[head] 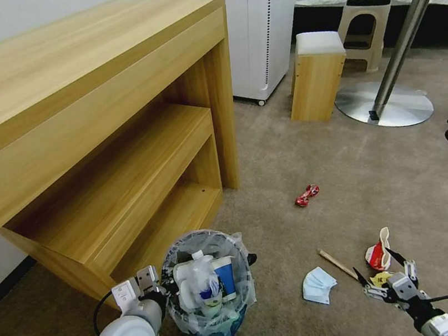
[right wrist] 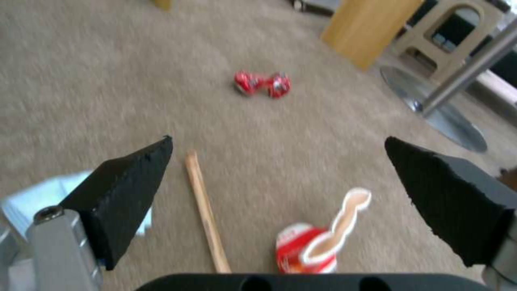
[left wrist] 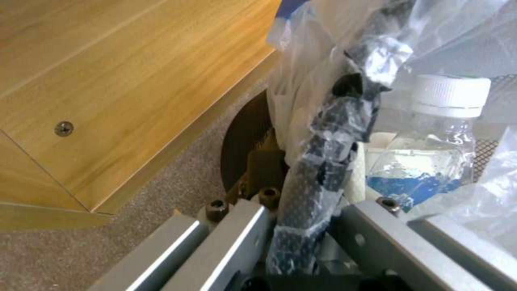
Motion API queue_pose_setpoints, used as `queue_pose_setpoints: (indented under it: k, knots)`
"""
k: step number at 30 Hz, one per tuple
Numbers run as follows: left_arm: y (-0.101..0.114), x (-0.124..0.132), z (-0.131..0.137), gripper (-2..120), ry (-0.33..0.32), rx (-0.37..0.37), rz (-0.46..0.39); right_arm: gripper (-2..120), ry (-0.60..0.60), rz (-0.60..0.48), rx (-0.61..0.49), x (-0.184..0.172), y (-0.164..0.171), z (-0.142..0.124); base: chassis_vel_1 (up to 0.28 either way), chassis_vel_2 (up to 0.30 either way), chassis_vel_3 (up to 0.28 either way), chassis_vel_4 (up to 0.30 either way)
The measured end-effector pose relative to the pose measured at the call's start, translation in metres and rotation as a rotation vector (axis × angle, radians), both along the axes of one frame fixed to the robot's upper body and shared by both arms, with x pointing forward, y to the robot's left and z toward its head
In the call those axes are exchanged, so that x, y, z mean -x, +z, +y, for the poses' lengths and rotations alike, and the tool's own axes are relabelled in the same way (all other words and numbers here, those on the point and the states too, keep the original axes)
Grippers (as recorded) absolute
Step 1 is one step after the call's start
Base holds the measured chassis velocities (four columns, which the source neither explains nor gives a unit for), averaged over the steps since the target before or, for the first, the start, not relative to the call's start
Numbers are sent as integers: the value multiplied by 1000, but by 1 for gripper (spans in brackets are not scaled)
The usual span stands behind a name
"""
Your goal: Pick up the trash bin and place the garbage on the floor into it.
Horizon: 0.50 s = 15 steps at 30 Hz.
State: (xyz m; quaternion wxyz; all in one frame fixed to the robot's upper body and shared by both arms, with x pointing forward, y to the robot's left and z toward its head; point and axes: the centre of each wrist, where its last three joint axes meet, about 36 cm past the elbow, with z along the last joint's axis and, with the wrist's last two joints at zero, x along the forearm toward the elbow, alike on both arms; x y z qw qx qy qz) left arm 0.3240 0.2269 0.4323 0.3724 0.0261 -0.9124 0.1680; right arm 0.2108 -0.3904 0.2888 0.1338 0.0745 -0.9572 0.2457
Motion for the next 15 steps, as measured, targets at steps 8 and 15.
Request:
queue_pose_setpoints:
  k: [8,15]
  knots:
    - [-3,1,-2,0,1,-4,4,100,-9,50,28,3,-3,-3,0,0,0,0]
    - [-4,3,-4,0,3,-1,4,100,2,70,25,7,-10,10,0,0,0,0]
